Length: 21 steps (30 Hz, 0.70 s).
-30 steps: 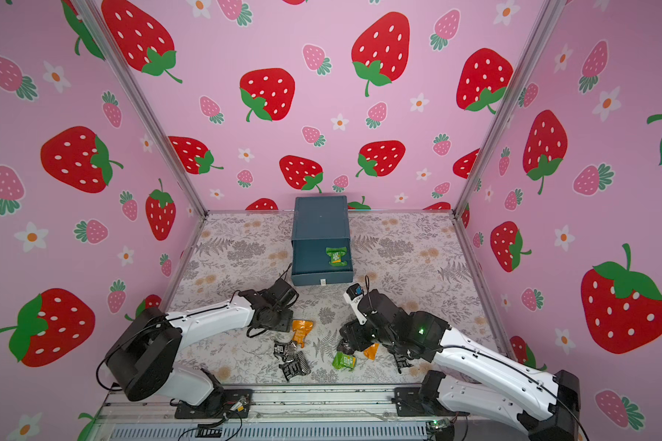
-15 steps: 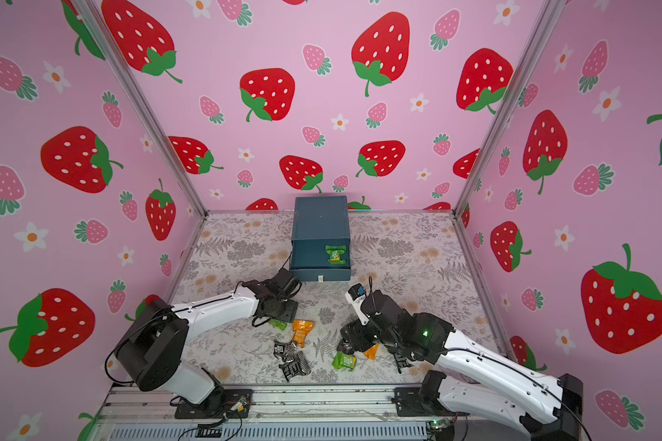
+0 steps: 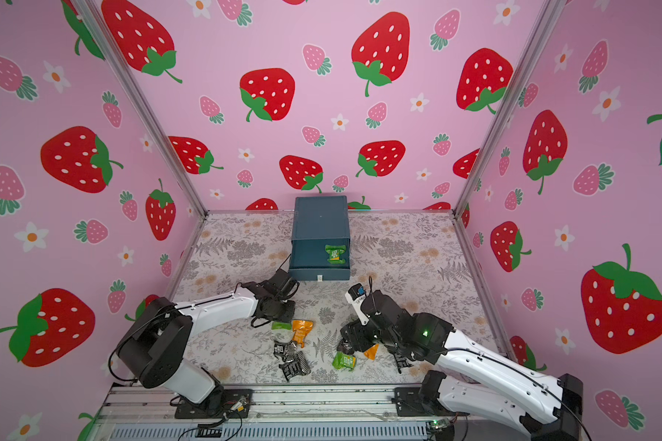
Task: Place the cookies into the drawer by color
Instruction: Pick up the cookie at the center of the board.
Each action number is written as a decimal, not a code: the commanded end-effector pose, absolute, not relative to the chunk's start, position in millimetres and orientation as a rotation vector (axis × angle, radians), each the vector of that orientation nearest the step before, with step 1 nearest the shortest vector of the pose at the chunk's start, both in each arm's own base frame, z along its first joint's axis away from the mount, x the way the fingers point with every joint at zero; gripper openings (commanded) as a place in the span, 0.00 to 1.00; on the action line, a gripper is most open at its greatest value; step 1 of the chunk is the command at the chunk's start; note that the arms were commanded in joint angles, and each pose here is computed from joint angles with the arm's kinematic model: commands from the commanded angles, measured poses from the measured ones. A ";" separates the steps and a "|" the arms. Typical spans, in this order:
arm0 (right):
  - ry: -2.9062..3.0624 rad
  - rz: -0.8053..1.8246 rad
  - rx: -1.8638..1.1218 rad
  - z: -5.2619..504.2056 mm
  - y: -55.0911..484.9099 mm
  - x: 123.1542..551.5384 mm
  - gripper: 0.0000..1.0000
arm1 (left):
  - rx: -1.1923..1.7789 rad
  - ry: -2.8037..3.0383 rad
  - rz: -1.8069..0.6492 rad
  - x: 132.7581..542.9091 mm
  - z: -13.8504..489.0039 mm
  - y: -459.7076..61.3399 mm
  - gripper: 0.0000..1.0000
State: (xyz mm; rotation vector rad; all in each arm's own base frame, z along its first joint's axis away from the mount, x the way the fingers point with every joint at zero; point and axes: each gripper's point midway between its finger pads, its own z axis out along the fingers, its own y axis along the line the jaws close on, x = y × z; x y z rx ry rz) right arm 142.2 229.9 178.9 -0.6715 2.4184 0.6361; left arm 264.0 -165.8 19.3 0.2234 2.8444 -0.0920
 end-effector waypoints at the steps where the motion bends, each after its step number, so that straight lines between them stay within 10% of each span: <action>1: 2.418 0.633 -0.683 177.3 229.7 141.2 0.58 | 0.160 2.888 -0.009 246.1 14.0 -148.6 0.45; 5: 2.418 0.635 -0.683 177.4 230.4 141.3 0.58 | 0.141 2.871 -0.042 241.1 20.2 -149.8 0.56; 14: 2.402 0.674 -0.628 184.2 230.4 142.5 0.59 | 0.088 2.829 -0.182 238.6 32.2 -158.6 0.23; 21: 2.367 0.807 -0.369 186.6 231.6 150.5 0.72 | -0.035 2.668 -0.345 243.8 87.9 -148.2 0.25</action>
